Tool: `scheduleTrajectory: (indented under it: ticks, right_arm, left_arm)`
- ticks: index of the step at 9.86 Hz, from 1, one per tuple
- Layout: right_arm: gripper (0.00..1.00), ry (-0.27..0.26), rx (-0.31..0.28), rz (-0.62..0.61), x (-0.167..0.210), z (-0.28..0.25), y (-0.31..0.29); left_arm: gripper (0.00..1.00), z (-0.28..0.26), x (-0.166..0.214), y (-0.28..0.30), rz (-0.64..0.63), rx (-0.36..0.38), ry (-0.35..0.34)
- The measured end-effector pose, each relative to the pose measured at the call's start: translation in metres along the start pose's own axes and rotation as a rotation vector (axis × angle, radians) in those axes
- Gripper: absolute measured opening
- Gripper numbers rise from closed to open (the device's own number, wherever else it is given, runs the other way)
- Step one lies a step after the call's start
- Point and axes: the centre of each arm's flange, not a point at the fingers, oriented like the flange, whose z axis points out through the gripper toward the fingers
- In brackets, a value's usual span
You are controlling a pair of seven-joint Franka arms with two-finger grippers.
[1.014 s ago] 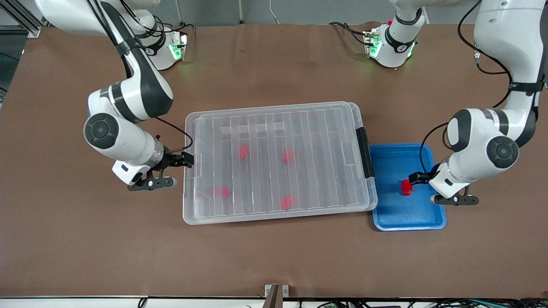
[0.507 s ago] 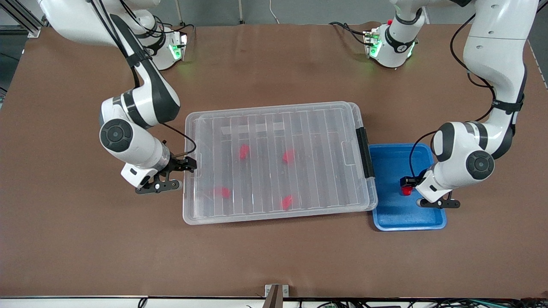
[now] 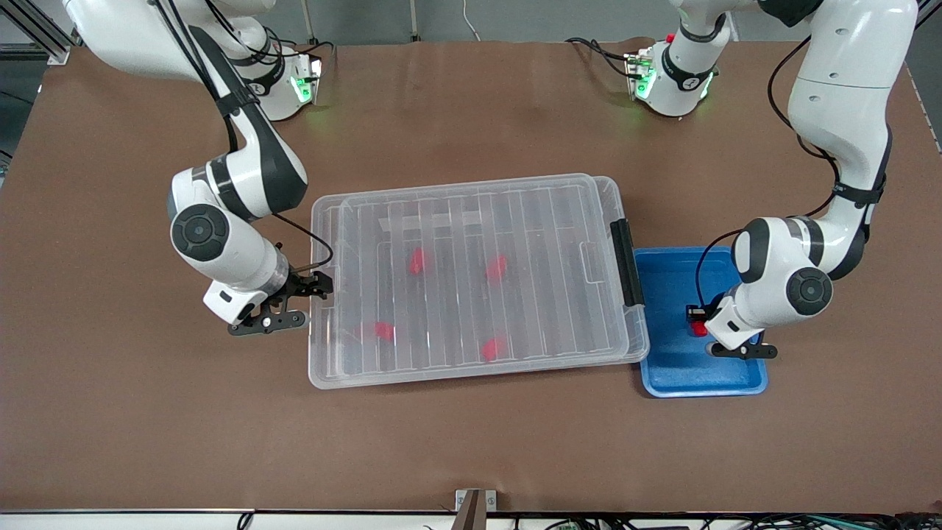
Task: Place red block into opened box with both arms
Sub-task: 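Slide the clear lid open with the right gripper while the left gripper lifts, then carry the block over the box with the left gripper while the right gripper retracts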
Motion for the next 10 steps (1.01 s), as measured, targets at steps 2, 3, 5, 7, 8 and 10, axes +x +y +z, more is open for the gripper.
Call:
scheduleTrajectory:
  ticks: [2,3,5,7,8,10]
  right_arm:
    - [1.0,-0.017,-0.005,-0.018,0.0,-0.001,0.019]
    - [1.0,-0.037,-0.01,-0.027,0.0,-0.001,0.037]
    - [1.0,-0.068,-0.012,-0.042,-0.002,-0.001,0.081]
    - [1.0,-0.086,-0.013,-0.066,-0.005,0.0,0.111]
    - [1.0,-0.093,-0.014,-0.081,-0.006,-0.001,0.122]
    - [1.0,-0.105,-0.012,-0.099,-0.009,-0.004,0.151]
  left_arm:
    - [0.35,-0.015,0.003,0.006,0.009,-0.003,0.003]
    - [0.35,-0.041,0.003,0.015,0.023,-0.005,-0.013]
    - [0.35,-0.124,-0.01,0.044,0.07,-0.003,-0.025]
    - [0.35,-0.189,-0.033,0.08,0.103,0.003,-0.031]
    - [0.35,-0.206,-0.044,0.1,0.098,0.005,-0.041]
    - [0.35,-0.215,-0.059,0.155,0.047,-0.005,-0.048]
